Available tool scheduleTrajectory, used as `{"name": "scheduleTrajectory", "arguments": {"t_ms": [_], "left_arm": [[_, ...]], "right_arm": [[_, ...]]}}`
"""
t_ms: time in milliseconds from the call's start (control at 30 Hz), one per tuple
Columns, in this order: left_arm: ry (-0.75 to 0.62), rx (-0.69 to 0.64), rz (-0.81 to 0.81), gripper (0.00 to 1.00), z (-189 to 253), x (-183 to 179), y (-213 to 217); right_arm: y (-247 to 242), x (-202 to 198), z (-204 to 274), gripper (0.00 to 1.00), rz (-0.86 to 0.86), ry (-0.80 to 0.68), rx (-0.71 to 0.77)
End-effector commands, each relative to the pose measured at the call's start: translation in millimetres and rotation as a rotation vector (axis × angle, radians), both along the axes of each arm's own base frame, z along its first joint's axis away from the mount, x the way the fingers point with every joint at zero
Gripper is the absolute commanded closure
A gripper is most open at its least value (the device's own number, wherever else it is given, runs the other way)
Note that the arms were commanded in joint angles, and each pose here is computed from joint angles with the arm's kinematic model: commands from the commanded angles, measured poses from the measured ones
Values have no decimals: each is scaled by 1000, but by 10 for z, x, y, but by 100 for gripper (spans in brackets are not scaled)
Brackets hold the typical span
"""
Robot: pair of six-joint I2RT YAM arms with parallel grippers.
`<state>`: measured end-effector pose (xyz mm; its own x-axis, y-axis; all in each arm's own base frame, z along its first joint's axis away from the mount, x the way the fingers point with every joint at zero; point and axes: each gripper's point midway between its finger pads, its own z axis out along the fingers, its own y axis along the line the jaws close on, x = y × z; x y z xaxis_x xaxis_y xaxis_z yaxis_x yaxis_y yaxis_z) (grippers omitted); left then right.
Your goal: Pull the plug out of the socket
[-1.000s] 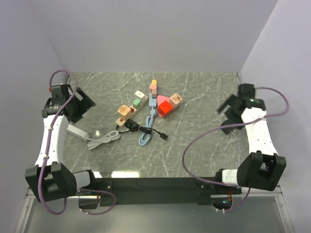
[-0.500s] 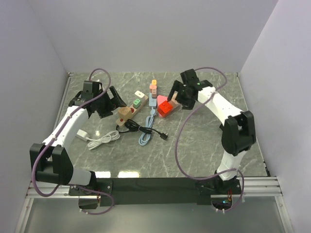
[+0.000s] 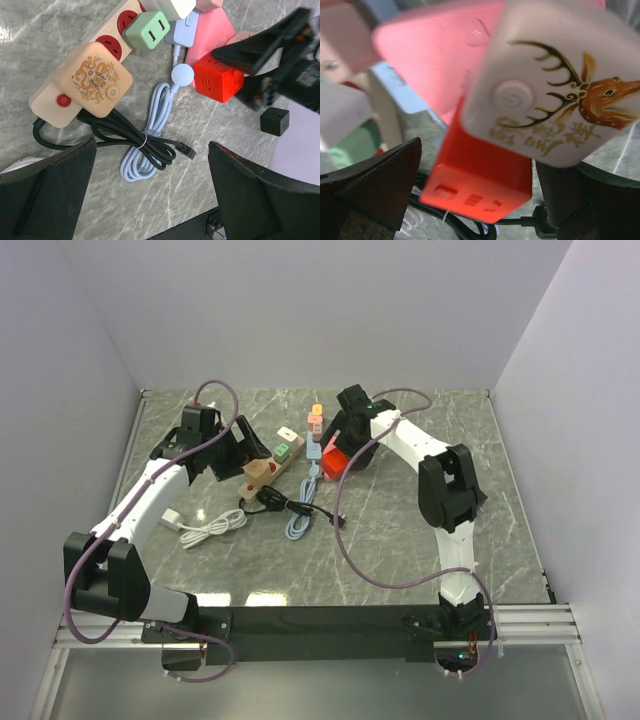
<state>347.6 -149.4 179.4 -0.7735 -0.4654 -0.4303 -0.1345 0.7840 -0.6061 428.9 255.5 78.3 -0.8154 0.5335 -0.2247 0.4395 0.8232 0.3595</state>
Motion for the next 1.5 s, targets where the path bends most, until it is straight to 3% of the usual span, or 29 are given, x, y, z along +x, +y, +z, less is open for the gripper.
{"name": "scheduleTrajectory", "arguments": {"t_ms": [0, 133, 167, 233, 267, 300, 333, 500, 600, 933, 1133, 1200, 1333, 1400, 1467], "left_arm": [[-35, -23, -12, 1, 70, 55, -74], [-25, -32, -22, 1, 4, 47, -132], [-17, -33, -28, 1, -35, 52, -157], [-21, -38, -51, 1, -31, 55, -244], [-9, -34, -60, 1, -79, 62, -272], [-12, -30, -74, 1, -83, 64, -308], [-20, -31, -99, 1, -64, 61, -392], [-30, -44, -203, 1, -114, 54, -743], [-34, -56, -251, 1, -211, 63, -1003], [-38, -82, -390, 1, -427, 91, -1980], [28, -64, -424, 1, -706, -13, -2146], [35, -87, -435, 7, -722, -46, -2180], [22, -163, -500, 37, -669, -140, -2318], [31, -167, -512, 47, -690, -159, -2352], [35, -177, -519, 67, -692, -181, -2391]], "right_arm": [[-21, -153, -82, 0, -47, 69, -31], [8, -228, -117, 12, -39, 59, 13], [51, -220, -119, 28, -22, 51, 31], [57, -226, -147, 49, -1, 62, 32], [52, -230, -149, 75, 17, 64, 32], [22, -274, -147, 91, 58, 70, 16], [-20, -293, -94, 100, 80, 62, 6], [-187, -653, -71, 100, 373, 21, -22], [-237, -905, 27, 100, 452, -33, 68], [-197, -1222, 439, 100, 468, -177, 333], [-271, -1202, 603, 100, 431, -248, 432], [-293, -1193, 615, 100, 419, -261, 439], [-271, -1191, 650, 100, 447, -273, 465], [-279, -1167, 650, 100, 443, -274, 461], [-268, -1148, 673, 100, 432, -277, 475]]}}
